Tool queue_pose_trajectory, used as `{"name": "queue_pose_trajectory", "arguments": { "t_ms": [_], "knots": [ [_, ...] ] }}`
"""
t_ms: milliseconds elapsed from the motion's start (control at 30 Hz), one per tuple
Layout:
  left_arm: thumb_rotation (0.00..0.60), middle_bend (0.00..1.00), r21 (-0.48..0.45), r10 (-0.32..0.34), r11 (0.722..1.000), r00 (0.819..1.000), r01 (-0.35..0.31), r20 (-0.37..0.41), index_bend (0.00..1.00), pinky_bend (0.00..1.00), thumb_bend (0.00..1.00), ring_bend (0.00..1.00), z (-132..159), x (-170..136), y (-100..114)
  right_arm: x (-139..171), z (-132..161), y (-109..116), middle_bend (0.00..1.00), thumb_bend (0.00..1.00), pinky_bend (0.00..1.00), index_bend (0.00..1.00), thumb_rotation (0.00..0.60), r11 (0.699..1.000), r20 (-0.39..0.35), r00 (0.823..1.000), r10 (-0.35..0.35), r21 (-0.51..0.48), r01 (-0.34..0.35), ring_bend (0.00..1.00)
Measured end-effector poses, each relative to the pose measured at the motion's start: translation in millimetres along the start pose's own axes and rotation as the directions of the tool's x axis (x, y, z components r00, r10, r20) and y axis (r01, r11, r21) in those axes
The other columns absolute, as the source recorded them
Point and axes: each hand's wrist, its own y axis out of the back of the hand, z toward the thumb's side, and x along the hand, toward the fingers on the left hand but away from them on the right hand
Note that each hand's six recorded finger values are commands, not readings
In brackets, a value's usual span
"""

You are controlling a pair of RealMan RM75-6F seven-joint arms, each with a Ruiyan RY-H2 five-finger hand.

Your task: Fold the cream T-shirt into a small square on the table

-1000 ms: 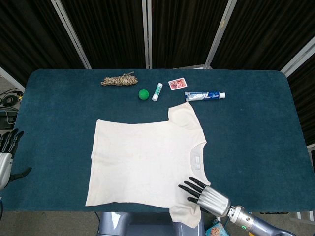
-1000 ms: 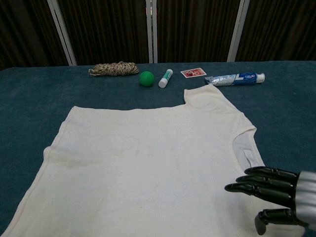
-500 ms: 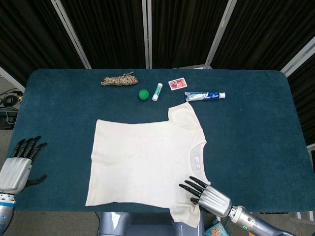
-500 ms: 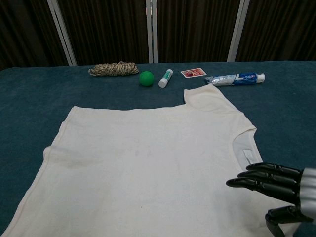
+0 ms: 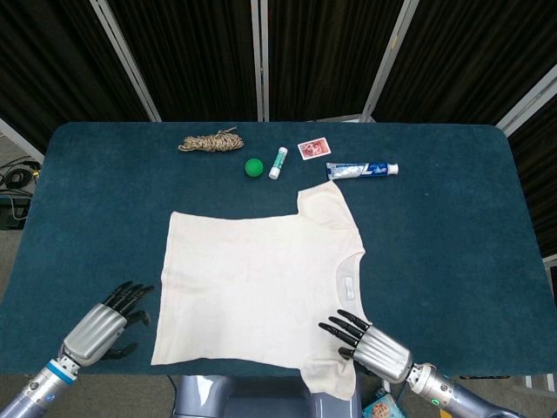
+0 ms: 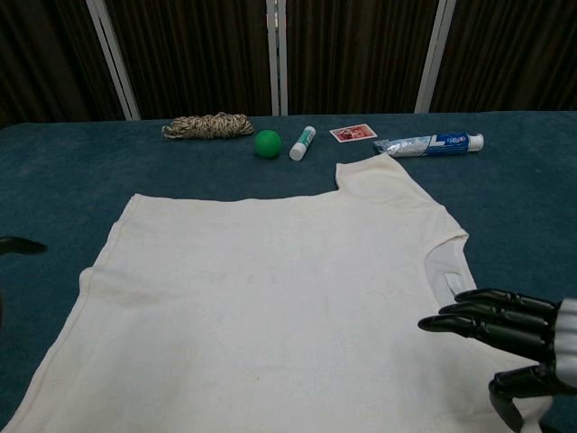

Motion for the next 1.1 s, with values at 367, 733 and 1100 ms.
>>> {"name": "queue_pose_trajectory", "arguments": {
  "t_ms": [367,733,1100],
  "knots": [
    [0.6,0.0,0.018,-0.104,0.994,0.994,0.103,0.029,0.43,0.0,0.3,0.0,1,1,-42,3,-2,-3,0.03,0.46,0.0,0.74,0.6,1.0,0.009,1.0,-0.001,-0.014,0.001,0.0],
    [0.6,0.0,0.007,-0.123,0.992,0.991,0.122,0.062,0.45,0.0,0.29,0.0,7,3,-62,4,-3,-4,0.03,0.46,0.0,0.74,0.6,1.0,0.011,1.0,-0.001,-0.018,0.001,0.0],
    [0.6,0.0,0.013,-0.116,0.993,0.991,0.115,0.063,0.47,0.0,0.29,0.0,7,3,-70,4,-3,-4,0.03,0.46,0.0,0.74,0.6,1.0,0.01,1.0,-0.009,-0.017,0.009,0.0]
  ]
}}
